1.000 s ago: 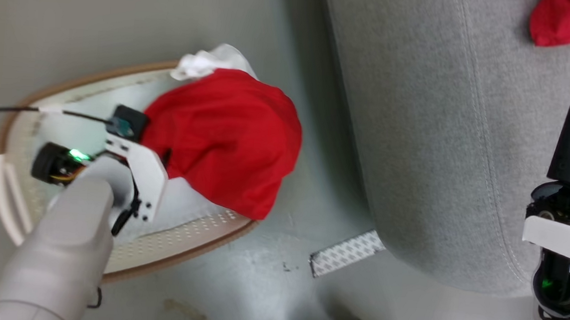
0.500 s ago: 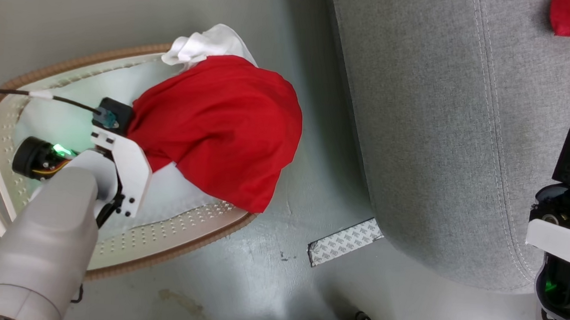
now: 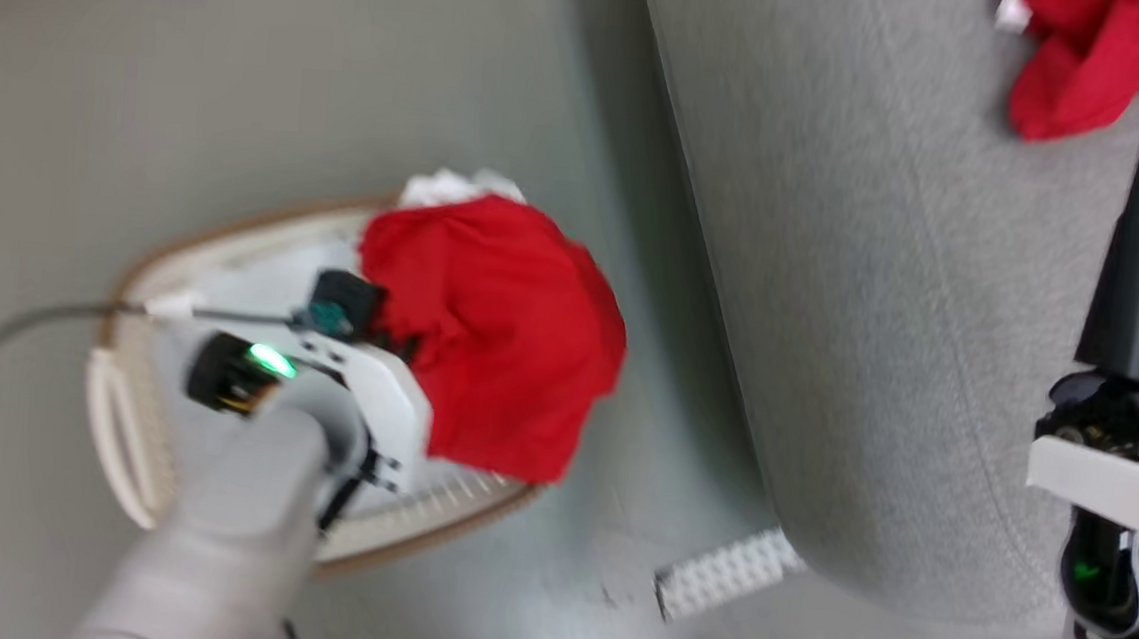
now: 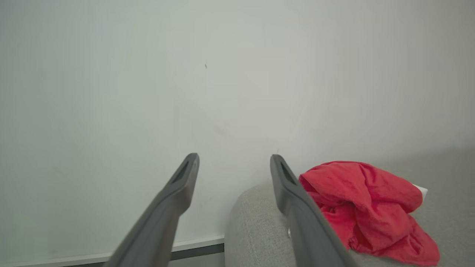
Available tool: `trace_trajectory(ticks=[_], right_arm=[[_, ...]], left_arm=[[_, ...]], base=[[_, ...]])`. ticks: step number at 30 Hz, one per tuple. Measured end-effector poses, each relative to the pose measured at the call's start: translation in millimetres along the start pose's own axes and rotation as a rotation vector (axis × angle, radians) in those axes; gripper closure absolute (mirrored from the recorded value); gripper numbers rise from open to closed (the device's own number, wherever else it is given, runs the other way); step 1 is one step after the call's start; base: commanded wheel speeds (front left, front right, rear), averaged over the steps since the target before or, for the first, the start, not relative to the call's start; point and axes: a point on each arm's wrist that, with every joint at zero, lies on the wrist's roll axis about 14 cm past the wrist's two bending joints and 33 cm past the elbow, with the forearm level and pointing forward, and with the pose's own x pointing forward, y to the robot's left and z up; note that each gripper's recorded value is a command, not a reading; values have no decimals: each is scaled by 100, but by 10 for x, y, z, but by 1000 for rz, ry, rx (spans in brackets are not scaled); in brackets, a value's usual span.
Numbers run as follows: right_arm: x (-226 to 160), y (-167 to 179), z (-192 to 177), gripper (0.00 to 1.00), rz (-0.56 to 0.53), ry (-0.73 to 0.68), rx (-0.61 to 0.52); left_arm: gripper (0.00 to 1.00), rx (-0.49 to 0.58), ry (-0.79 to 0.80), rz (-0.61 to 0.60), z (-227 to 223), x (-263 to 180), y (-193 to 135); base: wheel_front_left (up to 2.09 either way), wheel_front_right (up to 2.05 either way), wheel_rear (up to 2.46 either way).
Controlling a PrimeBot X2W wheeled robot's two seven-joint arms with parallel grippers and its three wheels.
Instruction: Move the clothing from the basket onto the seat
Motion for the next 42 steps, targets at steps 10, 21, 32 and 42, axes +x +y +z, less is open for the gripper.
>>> trace_trajectory(ticks=[10,21,32,42], right_arm=[[-296,120,580,0,41,-96,47],[-695,377,866,0,146,-125,134],[-861,1074,797,0,339,-80,230],[-983,1554,734,0,485,-39,264]], left_arm=[[100,24,-347,-21,1049,-851,-515],[100,140,-712,30,2098,-2093,-872],[100,234,-917,139,2663,-3114,-985],[100,268,-964,175,2760,-3470,-1063]], base=[[0,0,0],[0,0,0],[0,0,0],[0,0,0]])
